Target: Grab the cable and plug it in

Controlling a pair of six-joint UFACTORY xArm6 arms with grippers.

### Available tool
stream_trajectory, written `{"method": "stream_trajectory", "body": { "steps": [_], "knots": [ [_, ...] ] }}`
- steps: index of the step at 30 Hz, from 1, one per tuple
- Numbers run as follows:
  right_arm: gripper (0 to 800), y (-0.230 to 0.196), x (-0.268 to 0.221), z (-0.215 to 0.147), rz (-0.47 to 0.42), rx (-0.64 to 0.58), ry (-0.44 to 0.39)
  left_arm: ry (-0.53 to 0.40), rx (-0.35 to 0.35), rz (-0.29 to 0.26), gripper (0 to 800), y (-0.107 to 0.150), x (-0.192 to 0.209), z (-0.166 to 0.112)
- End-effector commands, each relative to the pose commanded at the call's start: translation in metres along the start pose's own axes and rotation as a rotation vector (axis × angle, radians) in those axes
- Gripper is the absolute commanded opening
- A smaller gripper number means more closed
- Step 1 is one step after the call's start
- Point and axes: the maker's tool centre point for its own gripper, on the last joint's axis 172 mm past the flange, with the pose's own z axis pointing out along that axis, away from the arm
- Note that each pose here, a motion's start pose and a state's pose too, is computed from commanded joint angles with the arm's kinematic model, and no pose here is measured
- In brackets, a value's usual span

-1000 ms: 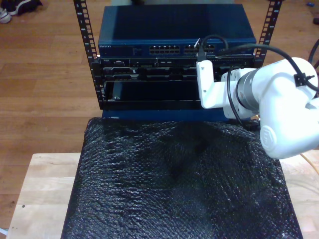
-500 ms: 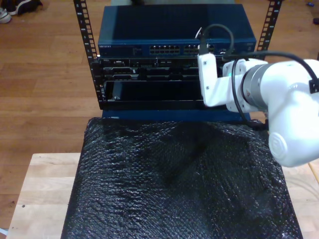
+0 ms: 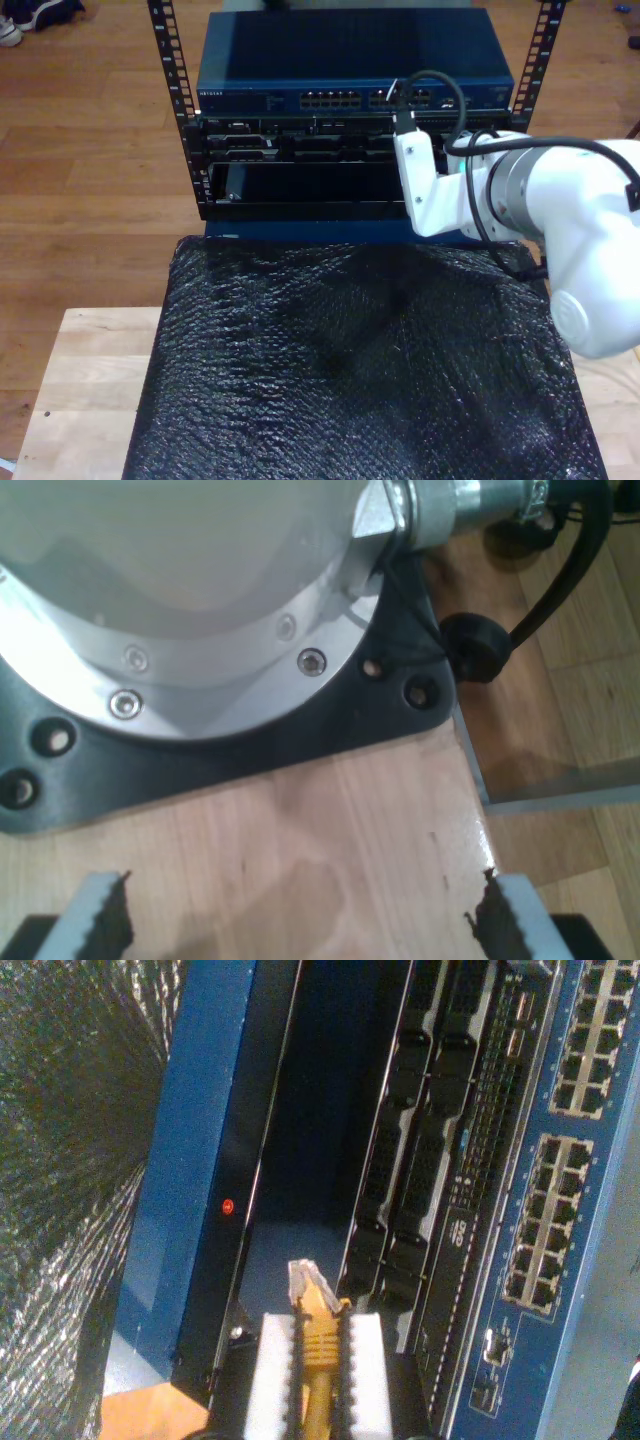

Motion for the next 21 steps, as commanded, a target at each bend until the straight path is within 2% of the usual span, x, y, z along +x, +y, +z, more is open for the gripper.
{"method": "stream_trajectory", "body": {
  "steps": [5,8,11,16,21],
  "knots": [
    [0,0.004,0.007,-0.009,-0.022,-0.077,0.019,0.000,0.000,0.000,800,0.000,0.000,0.000],
    [0,-0.001,0.008,-0.007,-0.022,-0.070,0.021,0.000,0.000,0.000,800,0.000,0.000,0.000],
    [0,-0.005,0.007,0.007,-0.020,-0.059,0.024,0.000,0.000,0.000,800,0.000,0.000,0.000],
    [0,0.017,0.017,0.019,-0.011,-0.174,0.063,0.000,0.000,0.000,800,0.000,0.000,0.000],
    [0,0.019,0.018,0.029,-0.003,-0.184,0.071,0.000,0.000,0.000,800,0.000,0.000,0.000]
  ]
}}
